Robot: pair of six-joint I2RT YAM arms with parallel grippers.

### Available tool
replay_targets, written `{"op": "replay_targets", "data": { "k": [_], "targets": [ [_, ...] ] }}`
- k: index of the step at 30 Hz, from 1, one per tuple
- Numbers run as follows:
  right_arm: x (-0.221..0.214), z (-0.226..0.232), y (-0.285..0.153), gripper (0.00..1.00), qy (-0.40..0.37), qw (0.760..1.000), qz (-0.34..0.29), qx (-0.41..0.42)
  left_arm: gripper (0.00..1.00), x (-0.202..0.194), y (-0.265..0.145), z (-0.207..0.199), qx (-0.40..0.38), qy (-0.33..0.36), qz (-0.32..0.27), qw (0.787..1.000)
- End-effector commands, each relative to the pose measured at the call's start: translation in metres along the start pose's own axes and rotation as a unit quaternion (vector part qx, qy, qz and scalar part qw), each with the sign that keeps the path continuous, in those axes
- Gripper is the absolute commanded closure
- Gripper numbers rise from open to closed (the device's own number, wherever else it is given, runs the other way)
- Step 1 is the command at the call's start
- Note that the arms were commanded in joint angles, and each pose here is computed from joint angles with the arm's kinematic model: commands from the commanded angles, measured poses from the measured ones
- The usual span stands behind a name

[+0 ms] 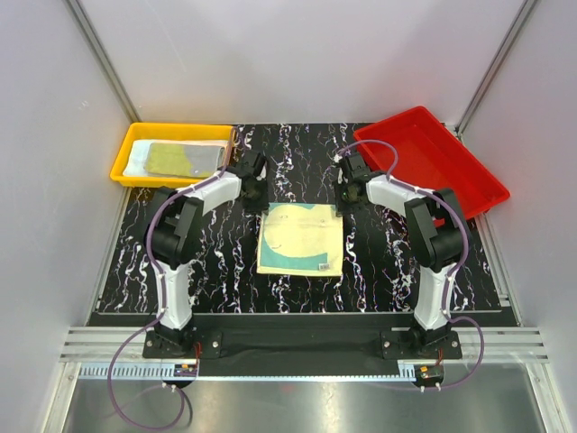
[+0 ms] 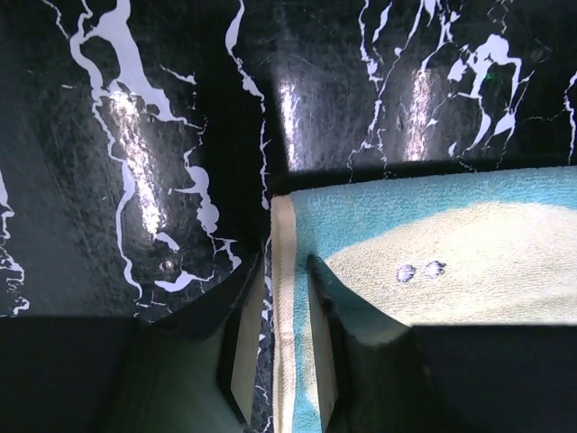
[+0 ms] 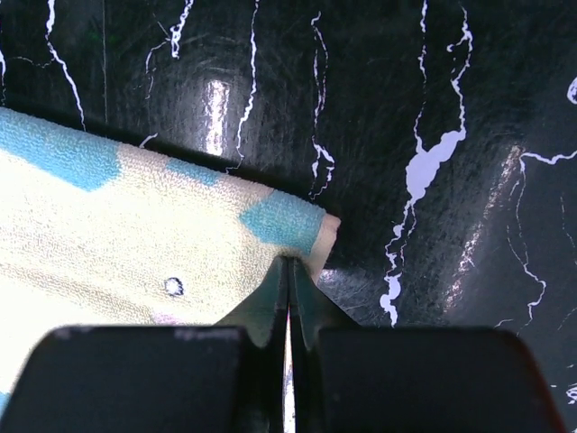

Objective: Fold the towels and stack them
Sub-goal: Fold the towel

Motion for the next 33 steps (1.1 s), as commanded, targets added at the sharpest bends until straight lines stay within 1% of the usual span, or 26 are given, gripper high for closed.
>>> {"op": "replay_targets", "data": {
  "k": [1,8,12,14,15,17,20,23,26,30,33],
  "targets": [
    [0.011,-0.003,-0.002,1.00,-0.030,0.999,-0.017,-0.007,0.69,0.013,0.001,-0.007,-0.005,0.007,-0.021,1.000],
    [0.037,0.012,-0.035,0.99,-0.039,0.998,-0.044,0.018,0.69,0.034,-0.029,-0.015,-0.010,0.017,-0.046,0.999],
    [0.041,0.010,-0.034,0.99,-0.045,0.998,-0.046,0.008,0.67,0.044,-0.051,-0.021,-0.024,0.019,-0.068,0.997],
    [0.039,0.008,-0.029,0.99,-0.047,0.998,-0.038,0.005,0.66,0.043,-0.052,-0.023,-0.037,0.015,-0.064,0.997],
    [0.038,0.007,-0.028,0.99,-0.046,0.998,-0.036,0.004,0.66,0.040,-0.049,-0.027,-0.055,0.015,-0.053,0.997],
    [0.037,0.005,-0.024,0.99,-0.044,0.998,-0.039,0.004,0.66,0.036,-0.042,-0.029,-0.066,0.010,-0.045,0.997],
    [0.036,-0.001,-0.015,1.00,-0.041,0.999,-0.035,-0.001,0.66,0.030,-0.025,-0.027,-0.068,0.005,-0.032,0.997],
    [0.036,-0.010,-0.005,1.00,-0.043,0.999,-0.029,-0.012,0.66,0.025,-0.005,-0.021,-0.040,0.004,-0.014,0.999],
    [0.033,-0.019,0.005,1.00,-0.044,0.999,-0.017,-0.019,0.66,0.022,0.006,-0.013,-0.018,0.004,-0.003,1.000],
    [0.031,-0.019,0.010,1.00,-0.046,0.999,-0.010,-0.009,0.66,0.018,0.012,-0.011,-0.011,0.004,0.000,1.000],
    [0.034,-0.021,0.010,1.00,-0.047,0.999,-0.012,-0.022,0.66,0.018,0.011,-0.008,0.002,0.001,0.003,1.000]
  ]
}}
Point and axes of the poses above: each gripper's point midway between its finger pads, its own y axis out along the fingers, its own z axis along the line the jaws close on, x = y × z, the point moved 7 cm from there along -y, back along the fingers, and after that the axes turned 6 degrees about y, right-handed, at the moved point
